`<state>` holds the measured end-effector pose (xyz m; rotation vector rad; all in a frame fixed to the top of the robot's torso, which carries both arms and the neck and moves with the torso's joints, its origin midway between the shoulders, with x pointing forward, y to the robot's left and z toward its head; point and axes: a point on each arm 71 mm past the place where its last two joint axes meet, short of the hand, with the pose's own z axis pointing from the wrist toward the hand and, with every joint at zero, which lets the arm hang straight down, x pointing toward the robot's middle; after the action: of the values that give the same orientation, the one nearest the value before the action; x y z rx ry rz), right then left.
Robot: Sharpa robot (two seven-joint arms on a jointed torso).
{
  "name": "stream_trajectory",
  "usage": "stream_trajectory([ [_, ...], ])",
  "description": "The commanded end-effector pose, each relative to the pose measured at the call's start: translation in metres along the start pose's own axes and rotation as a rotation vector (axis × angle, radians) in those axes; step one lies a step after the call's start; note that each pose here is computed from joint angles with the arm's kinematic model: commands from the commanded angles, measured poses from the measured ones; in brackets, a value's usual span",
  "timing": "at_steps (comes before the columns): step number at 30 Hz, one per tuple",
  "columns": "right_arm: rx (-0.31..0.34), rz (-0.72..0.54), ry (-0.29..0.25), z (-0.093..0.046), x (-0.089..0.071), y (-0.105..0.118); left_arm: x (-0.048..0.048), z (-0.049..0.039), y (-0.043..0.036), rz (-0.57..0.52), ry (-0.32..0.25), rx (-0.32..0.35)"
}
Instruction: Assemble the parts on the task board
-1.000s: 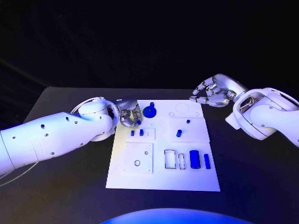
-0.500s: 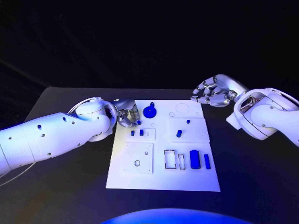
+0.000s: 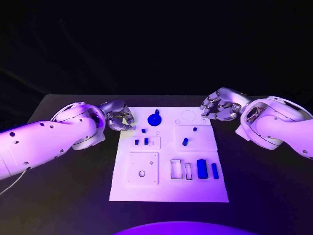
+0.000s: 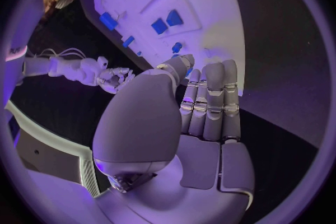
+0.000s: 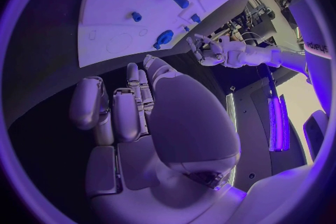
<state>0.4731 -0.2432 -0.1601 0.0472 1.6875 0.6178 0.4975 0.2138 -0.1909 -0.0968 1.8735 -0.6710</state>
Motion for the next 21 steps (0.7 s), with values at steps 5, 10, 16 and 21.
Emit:
stream_trajectory([
  [5,-0.091,-0.305,0.069,0.002,0.022,0.007,-0.0139,-0.0095,-0.0033,-0.798,-0.125,0.131],
  [10,-0.112,-0.38,0.079,0.004,0.035,0.011,-0.0155,-0.0162,-0.0028,-0.995,-0.136,0.157],
  [16,-0.13,-0.421,0.093,0.006,0.045,0.017,-0.0158,-0.0208,-0.0038,-1.071,-0.143,0.172],
  [21,-0.136,-0.436,0.1,0.008,0.05,0.021,-0.0162,-0.0222,-0.0037,-1.089,-0.15,0.175],
])
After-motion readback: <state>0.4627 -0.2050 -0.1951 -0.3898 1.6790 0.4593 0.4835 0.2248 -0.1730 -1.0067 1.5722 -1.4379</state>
